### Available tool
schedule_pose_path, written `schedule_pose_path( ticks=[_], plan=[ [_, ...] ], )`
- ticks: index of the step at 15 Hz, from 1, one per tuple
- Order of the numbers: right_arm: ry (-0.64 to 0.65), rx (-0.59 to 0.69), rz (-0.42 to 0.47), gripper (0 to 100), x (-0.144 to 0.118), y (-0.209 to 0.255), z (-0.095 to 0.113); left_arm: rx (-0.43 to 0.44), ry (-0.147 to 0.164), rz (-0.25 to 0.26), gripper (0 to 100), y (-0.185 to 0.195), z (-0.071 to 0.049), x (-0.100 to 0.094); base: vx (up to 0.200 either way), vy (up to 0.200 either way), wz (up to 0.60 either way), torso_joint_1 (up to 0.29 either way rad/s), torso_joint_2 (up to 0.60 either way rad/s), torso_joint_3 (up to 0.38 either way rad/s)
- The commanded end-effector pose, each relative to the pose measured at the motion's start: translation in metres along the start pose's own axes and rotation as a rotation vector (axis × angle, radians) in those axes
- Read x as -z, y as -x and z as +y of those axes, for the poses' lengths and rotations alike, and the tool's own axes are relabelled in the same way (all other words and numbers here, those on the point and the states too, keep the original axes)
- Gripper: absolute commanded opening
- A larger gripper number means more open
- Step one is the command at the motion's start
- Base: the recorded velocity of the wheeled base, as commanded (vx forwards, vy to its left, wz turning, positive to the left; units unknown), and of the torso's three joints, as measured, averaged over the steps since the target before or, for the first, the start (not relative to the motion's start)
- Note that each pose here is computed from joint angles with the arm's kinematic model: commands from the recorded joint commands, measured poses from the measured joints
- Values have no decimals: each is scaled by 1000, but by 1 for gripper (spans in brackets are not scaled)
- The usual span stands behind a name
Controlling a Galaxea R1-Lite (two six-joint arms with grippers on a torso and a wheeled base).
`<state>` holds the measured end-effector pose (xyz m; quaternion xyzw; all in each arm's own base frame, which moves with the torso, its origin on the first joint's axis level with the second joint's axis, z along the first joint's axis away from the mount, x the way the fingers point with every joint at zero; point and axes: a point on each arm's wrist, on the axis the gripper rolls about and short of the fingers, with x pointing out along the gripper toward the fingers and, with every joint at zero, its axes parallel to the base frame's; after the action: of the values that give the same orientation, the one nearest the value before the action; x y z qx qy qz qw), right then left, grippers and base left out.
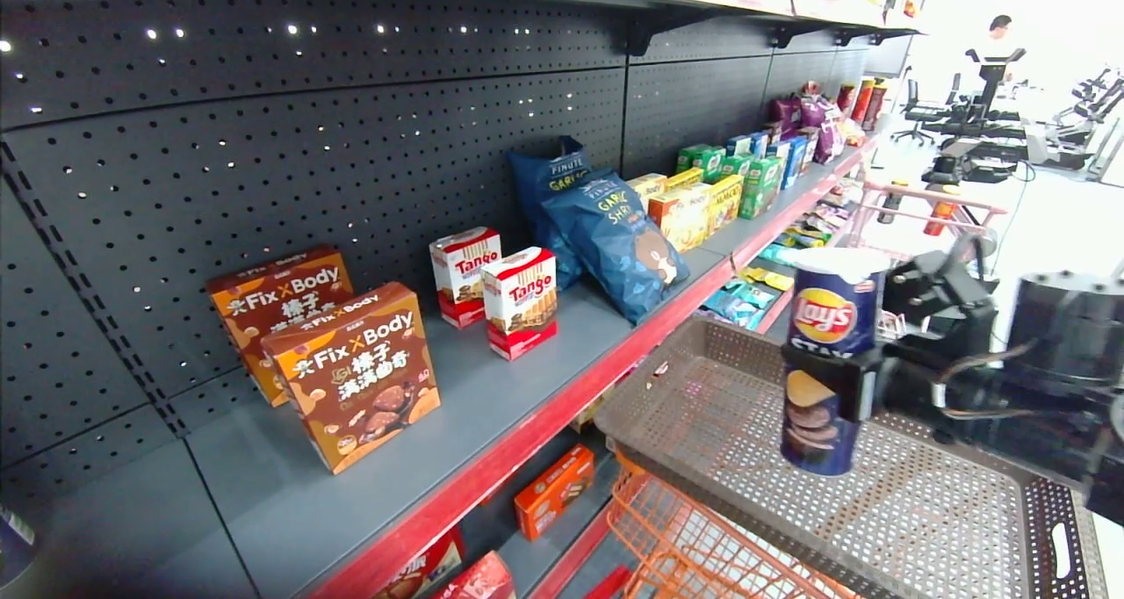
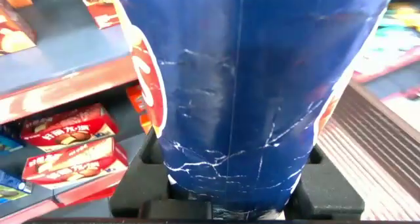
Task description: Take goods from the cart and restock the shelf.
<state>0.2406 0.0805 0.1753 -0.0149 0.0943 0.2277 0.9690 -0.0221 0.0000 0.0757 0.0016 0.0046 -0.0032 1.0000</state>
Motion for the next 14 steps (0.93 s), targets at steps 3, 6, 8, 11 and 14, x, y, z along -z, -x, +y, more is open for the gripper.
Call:
schedule_pose_path(
  ticks=[3, 6, 8, 11, 14],
  plan=[
    [-40, 218, -100, 0, 30, 140, -3, 0, 0, 0, 100, 0, 0, 0, 0, 0, 0, 0, 0, 0],
    [-57, 374, -42, 0, 41, 153, -5, 0, 0, 0, 100, 0, 0, 0, 0, 0, 0, 0, 0, 0],
    [-39, 451, -4, 0, 41, 152, -7, 0, 0, 2, 100, 0, 0, 0, 0, 0, 0, 0, 0, 0],
    [-15, 383, -36, 0, 32, 151, 1, 0, 0, 2, 100, 0, 0, 0, 0, 0, 400, 2, 2, 2],
    [-4, 349, -54, 0, 31, 154, 5, 0, 0, 0, 100, 0, 0, 0, 0, 0, 600, 2, 1, 1]
  ],
)
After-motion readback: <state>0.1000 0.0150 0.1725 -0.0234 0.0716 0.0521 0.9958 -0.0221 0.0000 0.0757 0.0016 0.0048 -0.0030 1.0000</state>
